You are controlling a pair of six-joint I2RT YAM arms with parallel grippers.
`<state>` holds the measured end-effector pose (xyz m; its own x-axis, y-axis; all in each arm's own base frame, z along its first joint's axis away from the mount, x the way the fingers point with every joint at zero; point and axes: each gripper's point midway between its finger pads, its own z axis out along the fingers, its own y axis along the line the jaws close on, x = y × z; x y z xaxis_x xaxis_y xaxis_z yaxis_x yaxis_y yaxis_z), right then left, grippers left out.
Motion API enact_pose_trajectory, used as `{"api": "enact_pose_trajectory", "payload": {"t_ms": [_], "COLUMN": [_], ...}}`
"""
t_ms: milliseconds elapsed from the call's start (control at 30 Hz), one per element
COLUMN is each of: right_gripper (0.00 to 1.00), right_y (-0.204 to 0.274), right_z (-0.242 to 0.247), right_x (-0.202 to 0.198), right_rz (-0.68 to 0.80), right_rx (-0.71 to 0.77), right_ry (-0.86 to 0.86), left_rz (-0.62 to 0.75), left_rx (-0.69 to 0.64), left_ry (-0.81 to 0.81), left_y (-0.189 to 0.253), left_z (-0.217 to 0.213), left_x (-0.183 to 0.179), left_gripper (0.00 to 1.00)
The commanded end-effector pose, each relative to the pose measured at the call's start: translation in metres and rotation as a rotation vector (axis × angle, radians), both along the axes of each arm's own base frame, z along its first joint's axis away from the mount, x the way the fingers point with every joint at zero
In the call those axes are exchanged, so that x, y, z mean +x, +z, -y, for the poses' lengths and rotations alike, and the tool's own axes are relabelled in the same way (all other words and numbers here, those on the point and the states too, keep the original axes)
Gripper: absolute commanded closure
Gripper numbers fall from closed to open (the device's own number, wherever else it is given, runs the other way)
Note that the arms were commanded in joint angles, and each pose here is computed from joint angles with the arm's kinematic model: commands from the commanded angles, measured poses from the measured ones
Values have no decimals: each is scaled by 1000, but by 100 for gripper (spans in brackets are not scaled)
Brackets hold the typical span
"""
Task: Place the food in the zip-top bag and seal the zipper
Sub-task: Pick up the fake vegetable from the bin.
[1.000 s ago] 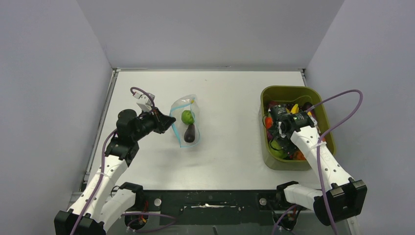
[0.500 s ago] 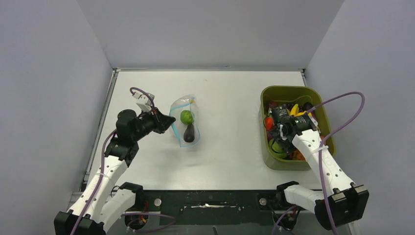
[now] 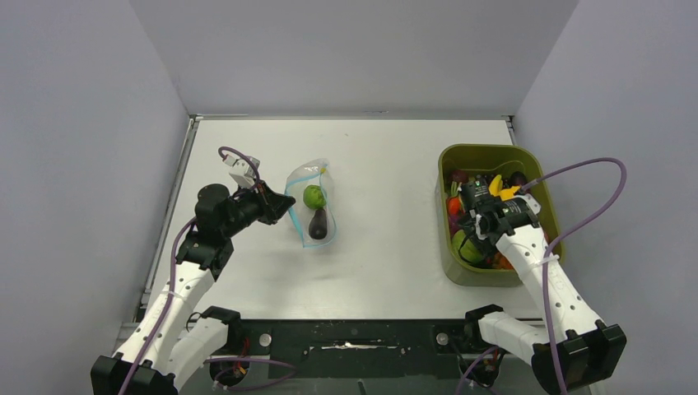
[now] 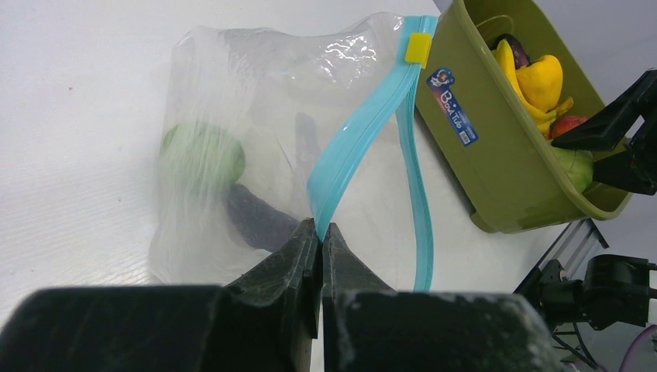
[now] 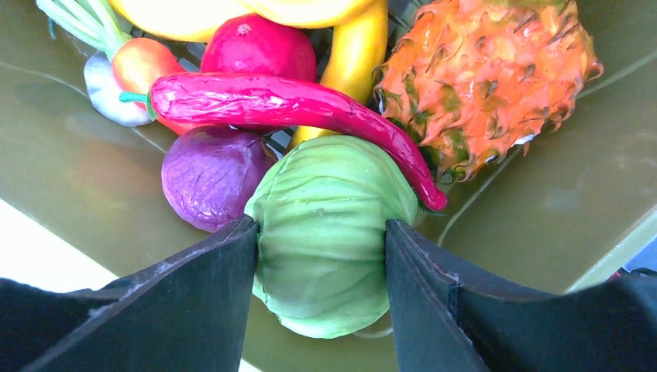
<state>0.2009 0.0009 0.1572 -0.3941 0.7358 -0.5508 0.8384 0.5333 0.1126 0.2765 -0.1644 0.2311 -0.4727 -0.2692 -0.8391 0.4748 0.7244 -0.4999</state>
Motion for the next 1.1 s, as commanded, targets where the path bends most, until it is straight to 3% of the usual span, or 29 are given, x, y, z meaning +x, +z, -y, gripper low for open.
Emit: {"api": "enact_pose_trajectory", "payload": {"t_ms": [0, 600, 1067], "right_gripper": [50, 53, 53], "right_y": [32, 70, 99], "right_z": [11, 21, 20], "right_x": [21, 39, 57], "right_rz": [154, 325, 464], "right_rx": [-47, -98, -183], "right_ry": [-39, -26, 134], "left_rz": [76, 73, 73], "left_rx": [-3, -2, -4], "left_ry": [-2, 0, -1], "left_y": [18, 17, 17], "left_z": [0, 0, 0], "left_x": [2, 3, 3], "left_gripper": [100, 100, 100]}}
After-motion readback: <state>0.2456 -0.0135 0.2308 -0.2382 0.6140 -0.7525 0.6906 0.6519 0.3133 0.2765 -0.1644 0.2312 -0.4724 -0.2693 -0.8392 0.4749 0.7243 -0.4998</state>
